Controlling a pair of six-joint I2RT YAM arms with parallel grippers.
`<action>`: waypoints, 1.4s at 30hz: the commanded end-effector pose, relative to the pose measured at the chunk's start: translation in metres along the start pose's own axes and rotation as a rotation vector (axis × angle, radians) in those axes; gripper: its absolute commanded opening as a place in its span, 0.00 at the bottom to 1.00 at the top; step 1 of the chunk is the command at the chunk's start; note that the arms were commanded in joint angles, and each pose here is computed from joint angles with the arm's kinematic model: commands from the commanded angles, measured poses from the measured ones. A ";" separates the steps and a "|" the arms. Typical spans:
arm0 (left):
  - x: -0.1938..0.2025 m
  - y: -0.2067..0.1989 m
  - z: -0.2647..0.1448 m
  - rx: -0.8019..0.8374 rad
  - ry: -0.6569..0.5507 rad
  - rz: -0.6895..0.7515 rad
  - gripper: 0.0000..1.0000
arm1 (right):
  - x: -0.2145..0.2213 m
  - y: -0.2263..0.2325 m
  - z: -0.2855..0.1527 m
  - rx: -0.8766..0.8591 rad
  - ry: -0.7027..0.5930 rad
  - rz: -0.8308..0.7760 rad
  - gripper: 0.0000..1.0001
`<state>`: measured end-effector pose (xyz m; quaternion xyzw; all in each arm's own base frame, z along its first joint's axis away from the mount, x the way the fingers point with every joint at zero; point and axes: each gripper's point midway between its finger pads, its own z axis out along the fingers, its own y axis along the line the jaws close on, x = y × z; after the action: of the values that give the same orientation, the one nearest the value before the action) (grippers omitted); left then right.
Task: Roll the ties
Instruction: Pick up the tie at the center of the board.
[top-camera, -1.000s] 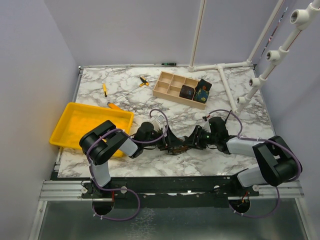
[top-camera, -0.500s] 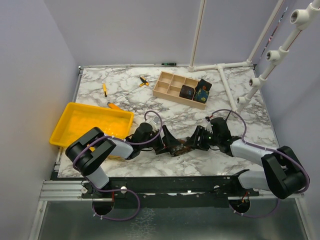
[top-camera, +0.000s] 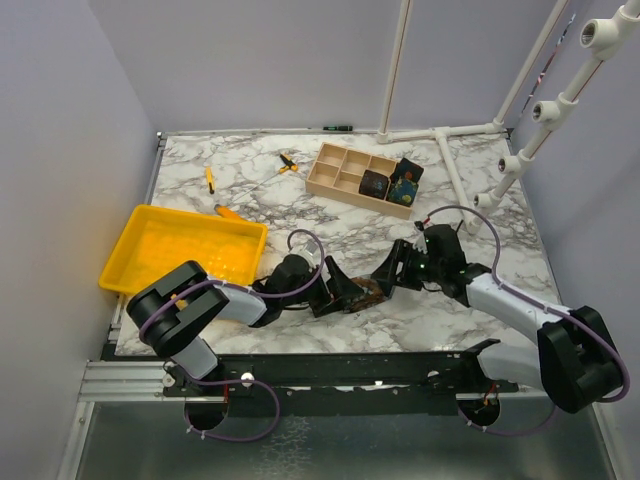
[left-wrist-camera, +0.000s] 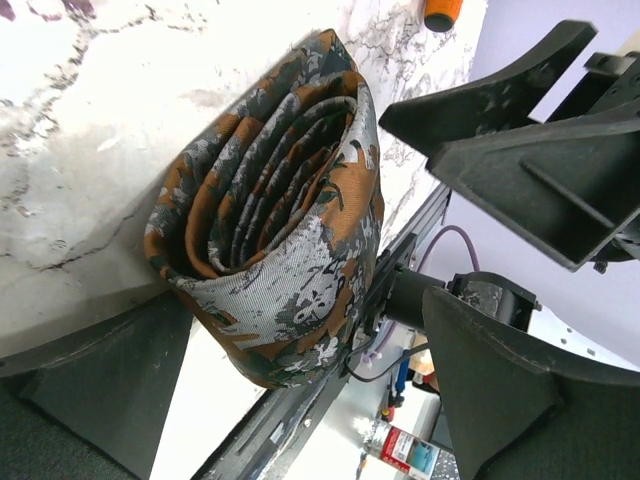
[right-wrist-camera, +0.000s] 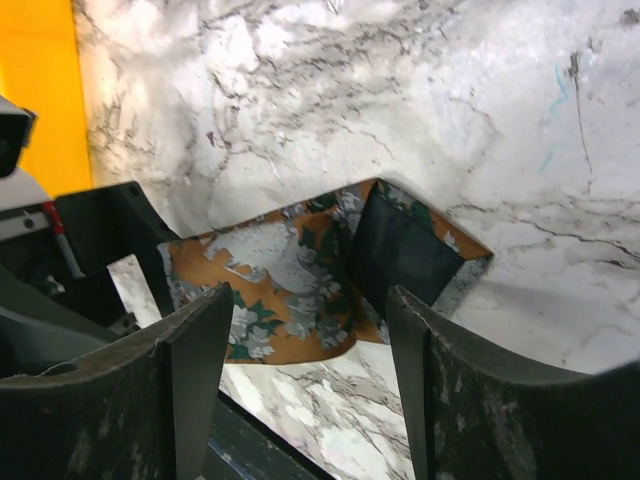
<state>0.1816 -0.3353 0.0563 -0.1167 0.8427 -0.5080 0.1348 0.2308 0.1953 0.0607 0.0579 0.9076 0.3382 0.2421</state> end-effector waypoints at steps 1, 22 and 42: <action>0.013 0.042 -0.001 -0.144 -0.005 -0.032 0.99 | -0.003 0.004 0.001 -0.003 0.025 -0.045 0.64; 0.015 0.048 0.005 -0.135 -0.017 -0.033 0.97 | 0.039 -0.051 0.009 0.179 0.130 0.026 0.39; 0.001 0.065 -0.015 -0.272 -0.050 0.100 0.99 | 0.012 -0.002 -0.018 0.025 0.023 0.003 0.57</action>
<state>0.1783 -0.3360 0.0556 -0.1096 0.8438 -0.5014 0.1569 0.2180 0.1752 0.0578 0.0723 0.9190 0.2976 0.2481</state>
